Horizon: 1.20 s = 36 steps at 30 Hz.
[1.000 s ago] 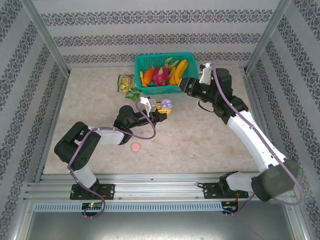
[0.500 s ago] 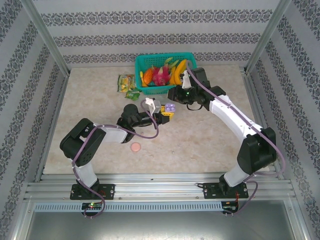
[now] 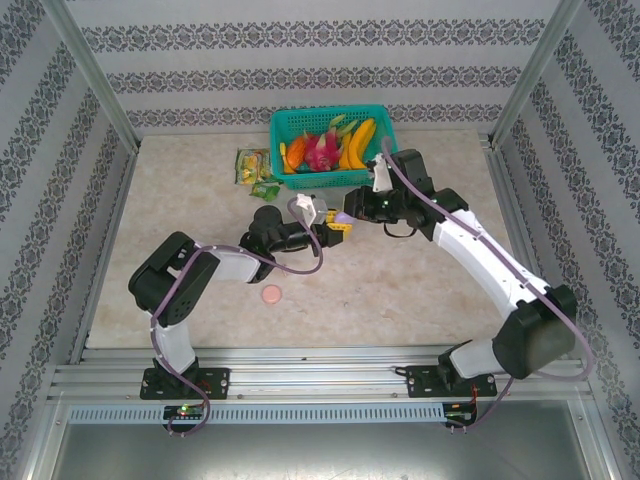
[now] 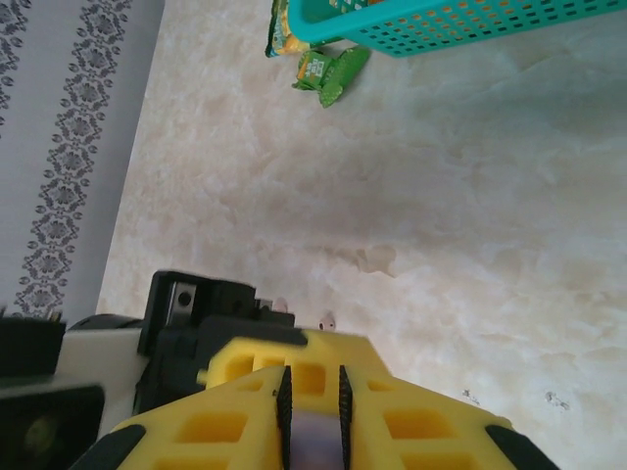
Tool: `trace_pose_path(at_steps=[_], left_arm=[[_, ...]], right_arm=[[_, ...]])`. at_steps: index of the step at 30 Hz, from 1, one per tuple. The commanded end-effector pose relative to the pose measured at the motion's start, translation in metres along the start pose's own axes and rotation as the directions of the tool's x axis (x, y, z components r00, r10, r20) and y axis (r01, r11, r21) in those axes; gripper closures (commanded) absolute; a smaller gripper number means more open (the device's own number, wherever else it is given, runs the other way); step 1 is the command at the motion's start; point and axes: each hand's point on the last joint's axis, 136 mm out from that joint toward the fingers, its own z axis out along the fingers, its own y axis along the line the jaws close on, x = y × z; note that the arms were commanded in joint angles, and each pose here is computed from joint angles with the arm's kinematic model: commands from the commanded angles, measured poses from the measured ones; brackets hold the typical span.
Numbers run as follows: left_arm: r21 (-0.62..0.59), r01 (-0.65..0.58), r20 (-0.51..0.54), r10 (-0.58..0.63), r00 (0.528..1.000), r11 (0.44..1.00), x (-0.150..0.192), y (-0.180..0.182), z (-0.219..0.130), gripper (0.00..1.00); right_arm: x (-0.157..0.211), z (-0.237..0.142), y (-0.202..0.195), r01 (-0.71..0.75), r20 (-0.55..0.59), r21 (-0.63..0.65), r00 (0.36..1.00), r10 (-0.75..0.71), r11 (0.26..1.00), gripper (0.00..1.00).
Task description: Insert wireless bluetooth earbuds into charging case
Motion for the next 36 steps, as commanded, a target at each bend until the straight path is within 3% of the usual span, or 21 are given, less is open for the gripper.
trace_pose_path(at_steps=[1,6,10,14,18,21,30,36], left_arm=[[-0.017,0.023,0.041,-0.022,0.999,1.000,-0.011,0.006,0.008,1.00],[-0.075,0.172,-0.015,-0.173,0.985,0.982,0.005,0.026,0.019,1.00],[-0.128,0.370,-0.073,-0.381,0.922,0.920,0.021,0.042,0.034,1.00],[-0.244,0.547,-0.149,-0.588,0.795,0.801,0.046,0.059,0.045,1.00],[-0.385,0.655,-0.243,-0.756,0.608,0.650,0.081,0.069,0.052,1.00],[-0.430,0.701,-0.250,-0.821,0.514,0.570,0.097,0.072,0.056,1.00],[-0.590,0.703,-0.195,-0.915,0.353,0.398,0.137,0.091,0.049,0.99],[-0.641,0.691,-0.167,-0.940,0.299,0.334,0.151,0.105,0.047,0.96]], right_arm=[[-0.001,-0.011,-0.016,-0.032,0.043,0.049,0.999,0.030,0.998,0.75],[-0.009,-0.028,-0.055,-0.128,0.149,0.133,0.983,0.108,0.983,0.69],[0.000,-0.032,-0.077,-0.172,0.178,0.175,0.974,0.140,0.970,0.69],[0.012,-0.031,-0.091,-0.196,0.187,0.203,0.970,0.159,0.959,0.68],[0.018,-0.029,-0.098,-0.211,0.192,0.217,0.966,0.170,0.953,0.69],[0.023,-0.023,-0.102,-0.220,0.181,0.220,0.967,0.182,0.950,0.68],[0.033,-0.010,-0.111,-0.225,0.156,0.241,0.969,0.191,0.944,0.68],[0.038,-0.002,-0.110,-0.214,0.136,0.250,0.973,0.185,0.944,0.68]])
